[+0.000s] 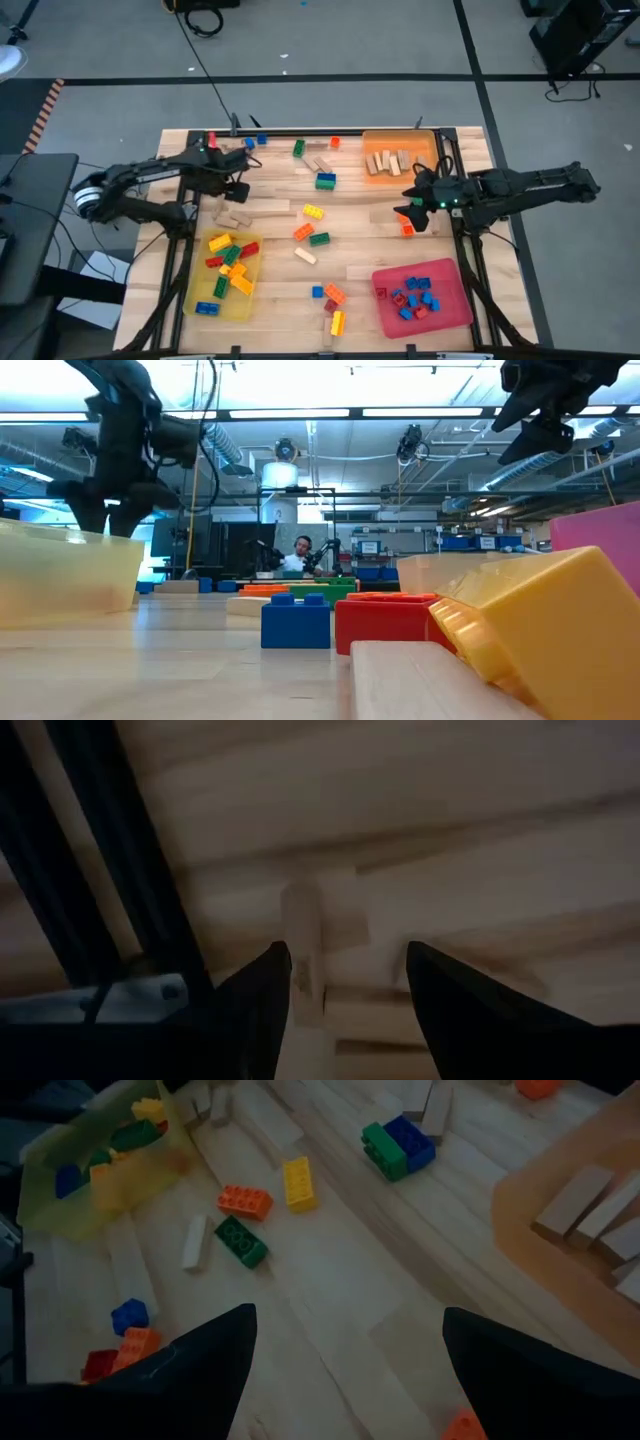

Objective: Sort blocks by size
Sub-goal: Put the brown block into the orange bin

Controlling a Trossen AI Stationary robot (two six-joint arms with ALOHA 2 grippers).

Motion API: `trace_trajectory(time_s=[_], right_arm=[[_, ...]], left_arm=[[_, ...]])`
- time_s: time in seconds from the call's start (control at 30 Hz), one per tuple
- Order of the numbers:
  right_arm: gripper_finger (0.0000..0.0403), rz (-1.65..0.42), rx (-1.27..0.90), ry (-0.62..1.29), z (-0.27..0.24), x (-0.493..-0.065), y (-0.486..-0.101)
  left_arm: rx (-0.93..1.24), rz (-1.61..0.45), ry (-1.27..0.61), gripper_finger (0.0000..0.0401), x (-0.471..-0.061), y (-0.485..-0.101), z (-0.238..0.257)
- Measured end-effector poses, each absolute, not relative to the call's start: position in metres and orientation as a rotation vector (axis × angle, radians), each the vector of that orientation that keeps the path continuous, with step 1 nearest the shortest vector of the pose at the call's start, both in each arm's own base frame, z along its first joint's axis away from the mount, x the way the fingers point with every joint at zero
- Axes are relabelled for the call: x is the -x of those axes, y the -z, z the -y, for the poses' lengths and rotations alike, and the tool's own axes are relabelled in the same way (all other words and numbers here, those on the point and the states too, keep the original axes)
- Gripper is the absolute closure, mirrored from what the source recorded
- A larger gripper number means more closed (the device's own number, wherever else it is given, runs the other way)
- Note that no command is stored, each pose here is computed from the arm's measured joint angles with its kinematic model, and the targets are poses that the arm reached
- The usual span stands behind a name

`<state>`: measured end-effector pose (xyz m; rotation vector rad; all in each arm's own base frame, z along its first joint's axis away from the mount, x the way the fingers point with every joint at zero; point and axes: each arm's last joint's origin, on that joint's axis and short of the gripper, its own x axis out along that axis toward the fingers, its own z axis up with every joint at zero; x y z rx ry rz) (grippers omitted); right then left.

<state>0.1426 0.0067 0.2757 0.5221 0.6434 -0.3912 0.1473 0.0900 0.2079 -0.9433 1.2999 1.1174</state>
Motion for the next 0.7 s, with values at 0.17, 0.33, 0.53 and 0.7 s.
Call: trace_trajectory(time_s=[0.17, 0.33, 0.53, 0.7], right_arm=[[0.0069, -0.666, -0.532, 0.378, -0.004, -0.145, -0.274], [0.0069, -0.681, -0.541, 0.366, -0.004, -0.147, -0.273], [0.0069, -0.68, -0.542, 0.365, -0.004, -0.148, -0.273], [0.0069, -0.676, -0.542, 0.363, -0.004, -0.148, -0.273]], left_arm=[[0.928, -1.448, -1.101, 0.0192, -0.156, -0.19, -0.095], [0.891, -1.555, -1.105, 0.0192, -0.161, -0.176, -0.098], [0.862, -1.635, -1.118, 0.0192, -0.164, -0.163, -0.102], [0.863, -1.661, -1.083, 0.0193, -0.166, -0.153, -0.109]])
